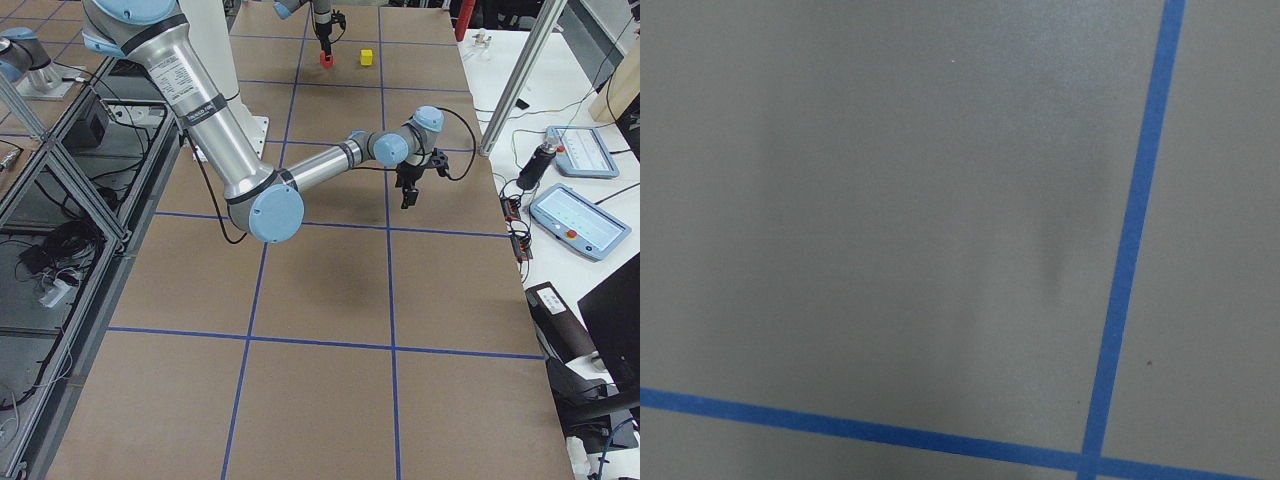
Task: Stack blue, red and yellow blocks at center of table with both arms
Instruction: 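Grasp the red cube with the left gripper while the right arm withdraws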
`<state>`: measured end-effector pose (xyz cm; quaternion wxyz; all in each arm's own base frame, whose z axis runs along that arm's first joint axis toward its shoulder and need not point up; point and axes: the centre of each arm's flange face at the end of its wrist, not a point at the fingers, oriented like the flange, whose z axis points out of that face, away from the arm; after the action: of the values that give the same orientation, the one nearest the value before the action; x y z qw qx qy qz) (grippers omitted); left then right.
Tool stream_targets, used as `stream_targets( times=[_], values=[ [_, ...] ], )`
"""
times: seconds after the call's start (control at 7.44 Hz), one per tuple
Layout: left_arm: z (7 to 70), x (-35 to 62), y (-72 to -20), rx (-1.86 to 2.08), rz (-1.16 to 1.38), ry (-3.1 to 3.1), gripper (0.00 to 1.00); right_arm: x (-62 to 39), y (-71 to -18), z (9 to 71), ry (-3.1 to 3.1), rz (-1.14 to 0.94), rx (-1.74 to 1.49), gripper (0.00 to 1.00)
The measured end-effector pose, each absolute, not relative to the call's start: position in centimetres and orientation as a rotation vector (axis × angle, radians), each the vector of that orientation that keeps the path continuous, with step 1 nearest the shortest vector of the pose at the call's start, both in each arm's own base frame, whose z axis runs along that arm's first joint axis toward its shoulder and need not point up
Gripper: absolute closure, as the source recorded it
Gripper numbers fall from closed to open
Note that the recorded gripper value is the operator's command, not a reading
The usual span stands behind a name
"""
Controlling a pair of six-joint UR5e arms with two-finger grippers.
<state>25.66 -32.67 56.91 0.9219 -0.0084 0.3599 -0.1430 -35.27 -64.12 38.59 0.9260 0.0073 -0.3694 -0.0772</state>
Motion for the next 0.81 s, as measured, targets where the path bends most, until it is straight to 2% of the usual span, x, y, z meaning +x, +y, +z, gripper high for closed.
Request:
stream_targets(
  times=[0.27,0.4,0.54,0.67,0.81],
  values=[
    [57.31,26.15,-32.34,-0.028,-0.284,0.732,0.01,-35.51,-63.95,38.7,-0.757,-0.161,0.012,0.01],
    [57.56,26.34,-32.21,-0.032,-0.28,0.727,0.12,-35.53,-63.88,38.9,-0.754,-0.161,0.012,0.01],
    [57.73,26.43,-32.16,-0.034,-0.278,0.723,0.29,-35.55,-63.79,39.2,-0.747,-0.16,0.012,0.01],
    [57.79,26.46,-32.15,-0.034,-0.278,0.722,0.53,-35.59,-63.73,39.35,-0.742,-0.16,0.014,0.01],
    [57.79,26.48,-32.15,-0.034,-0.278,0.722,0.85,-35.6,-63.71,39.37,-0.741,-0.16,0.015,0.01]
  ],
)
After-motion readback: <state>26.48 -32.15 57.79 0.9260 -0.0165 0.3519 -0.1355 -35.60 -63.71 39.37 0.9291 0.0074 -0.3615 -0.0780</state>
